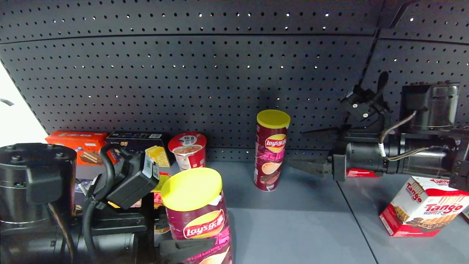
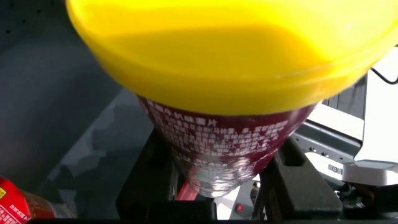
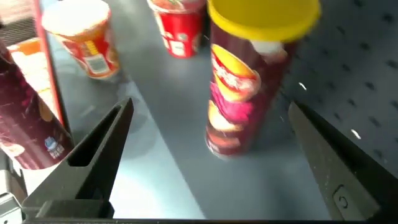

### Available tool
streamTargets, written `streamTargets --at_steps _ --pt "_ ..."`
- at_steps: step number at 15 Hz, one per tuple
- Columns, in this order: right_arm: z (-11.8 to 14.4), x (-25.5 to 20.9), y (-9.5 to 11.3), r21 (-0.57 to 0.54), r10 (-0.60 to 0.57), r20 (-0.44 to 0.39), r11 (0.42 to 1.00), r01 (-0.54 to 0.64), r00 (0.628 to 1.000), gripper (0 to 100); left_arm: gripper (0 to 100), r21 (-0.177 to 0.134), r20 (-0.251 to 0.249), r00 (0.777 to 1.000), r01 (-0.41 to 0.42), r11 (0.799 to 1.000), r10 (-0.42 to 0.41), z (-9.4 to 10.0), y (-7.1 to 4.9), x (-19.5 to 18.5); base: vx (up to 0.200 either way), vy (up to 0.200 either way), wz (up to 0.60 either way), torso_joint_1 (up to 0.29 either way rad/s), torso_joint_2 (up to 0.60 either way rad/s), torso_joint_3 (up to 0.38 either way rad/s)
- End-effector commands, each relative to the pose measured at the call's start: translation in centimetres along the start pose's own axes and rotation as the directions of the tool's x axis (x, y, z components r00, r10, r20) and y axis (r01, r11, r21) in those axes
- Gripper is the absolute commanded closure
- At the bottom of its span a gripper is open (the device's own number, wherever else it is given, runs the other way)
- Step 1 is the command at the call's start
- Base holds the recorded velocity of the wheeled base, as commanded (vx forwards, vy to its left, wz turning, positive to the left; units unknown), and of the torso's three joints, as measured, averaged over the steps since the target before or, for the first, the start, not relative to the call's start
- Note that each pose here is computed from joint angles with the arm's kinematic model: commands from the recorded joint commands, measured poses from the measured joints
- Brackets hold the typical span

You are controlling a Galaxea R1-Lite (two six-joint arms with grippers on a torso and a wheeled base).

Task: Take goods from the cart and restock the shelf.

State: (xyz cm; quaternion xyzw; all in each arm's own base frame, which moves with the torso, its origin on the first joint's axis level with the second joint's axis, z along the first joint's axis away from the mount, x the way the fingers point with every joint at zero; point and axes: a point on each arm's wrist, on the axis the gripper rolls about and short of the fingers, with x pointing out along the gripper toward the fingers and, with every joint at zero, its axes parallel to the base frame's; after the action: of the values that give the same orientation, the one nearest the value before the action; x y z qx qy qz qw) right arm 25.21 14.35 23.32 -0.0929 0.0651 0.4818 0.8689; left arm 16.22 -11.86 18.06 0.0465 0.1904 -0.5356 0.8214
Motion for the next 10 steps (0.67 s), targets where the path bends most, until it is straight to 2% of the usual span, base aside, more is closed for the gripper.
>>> streamTargets --at_steps 1,4,10 --pt "-1.5 1.7 -0.8 0.02 0.029 -0.026 0.999 -0.028 0.999 0 100 -0.004 -0.007 1.0 0.001 1.0 -0.001 -0.1 0.0 0.0 0.0 0.0 0.0 0.0 0.0 0.0" --pt "-1.8 3.5 -1.7 0.016 0.07 -0.007 0.997 -0.07 0.998 0 100 -0.004 -0.007 1.0 0.001 1.0 -0.001 -0.1 0.0 0.0 0.0 0.0 0.0 0.0 0.0 0.0" --pt "-2.2 5.7 -3.0 0.015 0.071 -0.006 0.997 -0.071 0.997 0 100 -0.007 -0.007 1.0 -0.003 1.0 0.003 -0.2 0.1 0.0 0.0 0.0 0.0 0.0 0.0 0.0"
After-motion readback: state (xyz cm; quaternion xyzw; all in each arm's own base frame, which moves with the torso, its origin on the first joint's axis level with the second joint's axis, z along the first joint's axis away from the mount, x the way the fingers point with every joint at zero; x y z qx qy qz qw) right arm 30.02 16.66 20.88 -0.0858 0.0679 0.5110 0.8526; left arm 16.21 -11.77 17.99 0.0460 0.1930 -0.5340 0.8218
